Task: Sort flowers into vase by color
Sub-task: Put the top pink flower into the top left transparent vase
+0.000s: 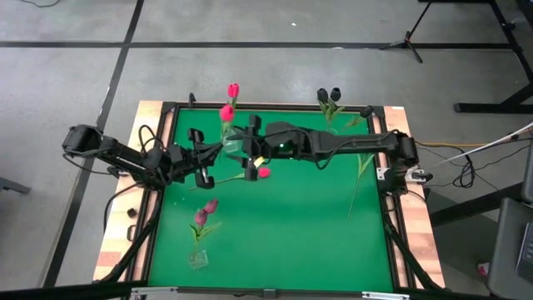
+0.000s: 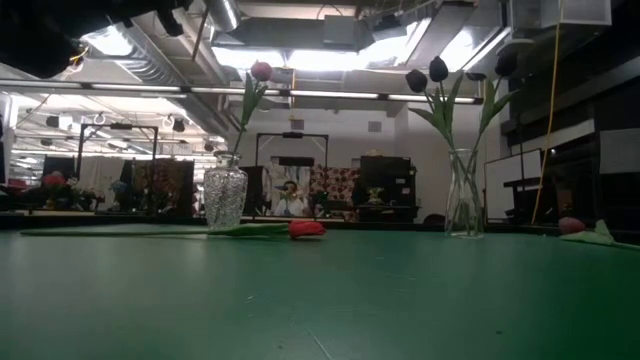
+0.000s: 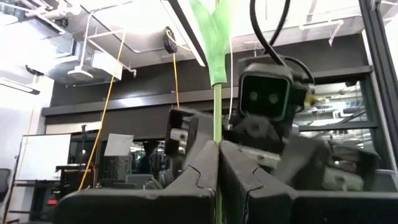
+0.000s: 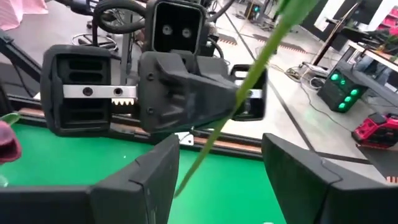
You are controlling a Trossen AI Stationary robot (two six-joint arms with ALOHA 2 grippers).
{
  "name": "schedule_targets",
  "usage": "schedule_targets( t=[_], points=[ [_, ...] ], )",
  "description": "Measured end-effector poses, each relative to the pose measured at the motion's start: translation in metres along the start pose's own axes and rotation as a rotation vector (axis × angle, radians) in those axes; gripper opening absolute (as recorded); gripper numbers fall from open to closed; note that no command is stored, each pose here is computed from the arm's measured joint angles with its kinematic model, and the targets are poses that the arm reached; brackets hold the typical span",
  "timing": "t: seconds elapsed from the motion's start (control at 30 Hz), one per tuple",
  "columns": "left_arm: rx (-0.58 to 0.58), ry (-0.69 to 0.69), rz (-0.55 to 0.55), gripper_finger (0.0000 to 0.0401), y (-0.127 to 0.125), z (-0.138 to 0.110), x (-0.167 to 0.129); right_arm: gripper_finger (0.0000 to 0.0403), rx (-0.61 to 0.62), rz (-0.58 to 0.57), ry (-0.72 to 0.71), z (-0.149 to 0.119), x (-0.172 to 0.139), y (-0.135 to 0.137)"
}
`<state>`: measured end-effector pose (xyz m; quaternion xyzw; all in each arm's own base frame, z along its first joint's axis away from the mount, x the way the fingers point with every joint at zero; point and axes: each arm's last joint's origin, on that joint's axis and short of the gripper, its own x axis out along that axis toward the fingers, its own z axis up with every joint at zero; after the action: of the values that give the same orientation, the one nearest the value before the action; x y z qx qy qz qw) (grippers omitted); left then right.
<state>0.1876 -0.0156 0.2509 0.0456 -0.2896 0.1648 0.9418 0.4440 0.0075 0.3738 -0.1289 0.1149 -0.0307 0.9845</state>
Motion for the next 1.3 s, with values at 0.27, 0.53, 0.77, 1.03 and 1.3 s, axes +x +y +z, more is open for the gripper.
schedule_targets(
  t=[0.27,0.53,0.77,1.03,1.3],
  points=[
    [0.016,0.008,0.008,0.0000,-0.003,0.001,-0.001,0.0227,0.005,0.002,-0.010,0.024,-0.039,-0.015],
    [-0.050,0.001,0.026,0.0000,-0.011,0.006,-0.006,0.0227,0.010,-0.001,0.116,0.055,-0.134,-0.022],
    [-0.065,0.011,0.018,0.0000,-0.015,0.007,-0.008,0.0227,-0.018,0.196,0.084,0.067,-0.185,-0.015],
    [-0.104,0.026,0.010,0.0000,-0.015,0.005,-0.008,0.0227,-0.044,0.226,0.205,0.055,-0.214,-0.028],
    [-0.126,0.026,0.016,0.0000,-0.015,0.005,-0.008,0.0227,-0.109,0.299,0.315,0.020,-0.214,-0.022]
  ],
)
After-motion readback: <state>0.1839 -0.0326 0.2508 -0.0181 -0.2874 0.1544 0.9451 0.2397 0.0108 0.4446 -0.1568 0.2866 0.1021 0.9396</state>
